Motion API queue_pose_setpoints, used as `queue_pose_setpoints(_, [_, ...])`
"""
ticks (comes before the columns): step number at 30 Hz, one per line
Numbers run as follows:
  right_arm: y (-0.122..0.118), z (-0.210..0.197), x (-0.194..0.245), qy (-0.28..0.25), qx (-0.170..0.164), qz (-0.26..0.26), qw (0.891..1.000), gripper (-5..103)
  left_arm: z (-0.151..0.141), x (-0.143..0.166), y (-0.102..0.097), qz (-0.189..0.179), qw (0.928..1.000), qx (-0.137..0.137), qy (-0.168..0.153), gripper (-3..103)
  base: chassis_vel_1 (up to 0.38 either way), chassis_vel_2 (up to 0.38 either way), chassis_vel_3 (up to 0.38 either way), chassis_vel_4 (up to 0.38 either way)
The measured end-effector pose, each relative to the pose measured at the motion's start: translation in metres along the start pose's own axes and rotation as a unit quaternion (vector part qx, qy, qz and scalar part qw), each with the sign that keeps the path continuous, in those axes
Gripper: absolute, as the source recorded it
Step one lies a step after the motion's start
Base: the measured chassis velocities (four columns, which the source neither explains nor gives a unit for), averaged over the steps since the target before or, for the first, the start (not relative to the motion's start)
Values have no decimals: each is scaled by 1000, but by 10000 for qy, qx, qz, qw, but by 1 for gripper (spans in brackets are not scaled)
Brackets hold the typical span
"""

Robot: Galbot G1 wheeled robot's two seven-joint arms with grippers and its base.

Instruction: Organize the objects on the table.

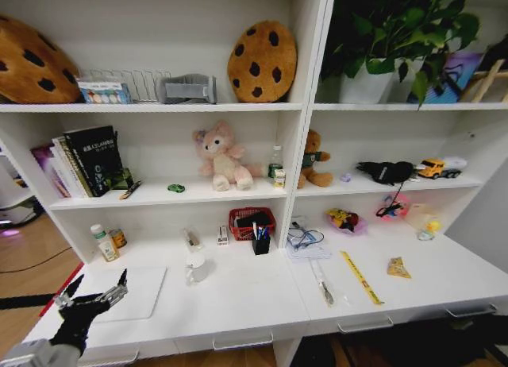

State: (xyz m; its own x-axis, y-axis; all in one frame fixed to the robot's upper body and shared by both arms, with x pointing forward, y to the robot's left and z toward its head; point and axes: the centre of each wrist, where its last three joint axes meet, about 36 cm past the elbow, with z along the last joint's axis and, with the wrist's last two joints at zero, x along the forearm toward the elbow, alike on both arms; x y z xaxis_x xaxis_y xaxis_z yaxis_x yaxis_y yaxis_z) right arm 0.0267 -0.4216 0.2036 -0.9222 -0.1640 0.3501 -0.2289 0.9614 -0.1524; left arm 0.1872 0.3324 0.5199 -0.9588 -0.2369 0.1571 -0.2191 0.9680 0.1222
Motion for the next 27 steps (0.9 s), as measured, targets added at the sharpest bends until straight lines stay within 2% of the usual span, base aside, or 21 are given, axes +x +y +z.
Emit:
queue_pose_setpoints(4, [1, 35, -28, 609, -334, 376, 9969, 27, 0, 0, 0, 1, 10000, 1, 0, 100, 0, 0, 0, 0])
queue_pose_setpoints(7, [2, 47, -39, 775, -355, 446, 9954, 27, 0, 0, 0, 0, 10000, 0, 0, 100, 0, 0, 0, 0])
queue_pose_setpoints(9, [3, 57, -66, 953, -524, 640, 9920, 27, 0, 0, 0, 1, 10000, 0, 0, 100, 0, 0, 0, 0])
queue_pose_setpoints(13, [2, 54, -103, 847, -641, 835, 9908, 27, 0, 0, 0, 1, 10000, 0, 0, 100, 0, 0, 0, 0])
queue_pose_setpoints(18, [-1, 49, -139, 527, -587, 980, 9921, 27, 0, 0, 0, 1, 10000, 0, 0, 100, 0, 0, 0, 0])
queue_pose_setpoints(24, [-2, 58, -159, 255, -464, 1010, 9935, 27, 0, 0, 0, 1, 10000, 0, 0, 100, 0, 0, 0, 0])
queue_pose_setpoints(27, [2, 75, -169, 151, -455, 1029, 9935, 27, 0, 0, 0, 1, 10000, 0, 0, 100, 0, 0, 0, 0])
